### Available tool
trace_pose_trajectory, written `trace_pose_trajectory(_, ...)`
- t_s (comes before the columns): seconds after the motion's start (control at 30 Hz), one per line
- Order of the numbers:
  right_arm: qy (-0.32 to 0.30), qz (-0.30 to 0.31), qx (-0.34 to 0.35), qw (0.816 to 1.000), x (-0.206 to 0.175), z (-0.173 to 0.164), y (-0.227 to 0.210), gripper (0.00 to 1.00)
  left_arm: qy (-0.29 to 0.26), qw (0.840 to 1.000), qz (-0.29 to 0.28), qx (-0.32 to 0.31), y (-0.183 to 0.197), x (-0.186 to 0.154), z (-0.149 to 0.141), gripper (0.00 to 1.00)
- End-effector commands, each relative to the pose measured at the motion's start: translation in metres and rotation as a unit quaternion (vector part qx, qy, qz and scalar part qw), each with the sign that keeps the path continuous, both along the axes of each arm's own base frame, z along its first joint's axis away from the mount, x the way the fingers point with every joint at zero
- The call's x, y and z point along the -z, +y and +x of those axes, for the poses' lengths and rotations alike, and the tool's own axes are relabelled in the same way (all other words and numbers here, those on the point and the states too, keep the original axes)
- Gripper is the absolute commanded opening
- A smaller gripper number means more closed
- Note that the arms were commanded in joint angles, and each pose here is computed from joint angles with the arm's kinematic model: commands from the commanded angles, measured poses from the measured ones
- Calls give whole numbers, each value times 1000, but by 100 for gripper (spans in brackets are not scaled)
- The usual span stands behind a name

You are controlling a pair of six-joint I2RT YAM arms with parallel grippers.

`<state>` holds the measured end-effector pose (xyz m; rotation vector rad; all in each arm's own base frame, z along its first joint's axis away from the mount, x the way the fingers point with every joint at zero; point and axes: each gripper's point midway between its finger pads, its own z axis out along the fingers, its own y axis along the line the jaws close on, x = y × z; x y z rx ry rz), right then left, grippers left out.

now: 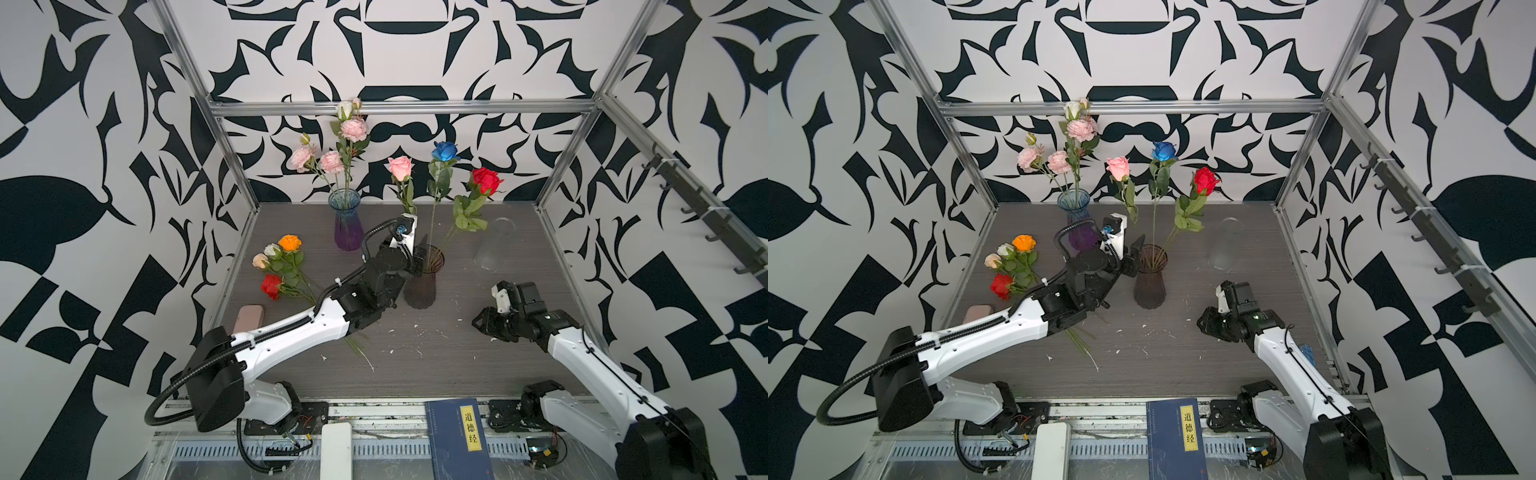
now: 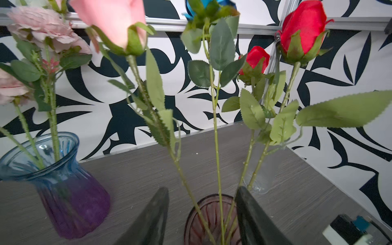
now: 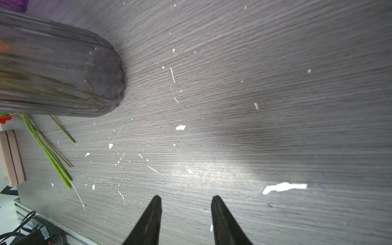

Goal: Arrange flowers in a vase
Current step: Place the flower in the vase.

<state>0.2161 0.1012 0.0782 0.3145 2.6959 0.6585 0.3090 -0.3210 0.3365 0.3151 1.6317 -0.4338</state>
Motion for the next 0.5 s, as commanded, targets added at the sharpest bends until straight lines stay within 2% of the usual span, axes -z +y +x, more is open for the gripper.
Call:
trace_pose_trajectory(0.0, -38, 21, -1, 999, -34, 13, 6, 43, -3, 999, -30, -15, 29, -17, -14, 55)
trace_pose_trajectory(0.13, -51, 70, 0, 996, -64, 21, 22, 42, -10, 1000, -13, -10, 60, -21, -35, 62)
trace_pose_trajectory(0.2, -65, 92, -4, 994, -86, 26, 35, 37, -20, 1000, 1, 23, 71, -22, -53, 62)
trace_pose_trajectory(0.3, -87, 107, -15, 990, -117, 31, 55, 36, -12, 998, 5, 61, 91, -26, -80, 62)
trace_pose_trajectory(0.47, -75, 152, -25, 985, -139, 39, 90, 36, 8, 997, -10, 71, 131, -46, -111, 62)
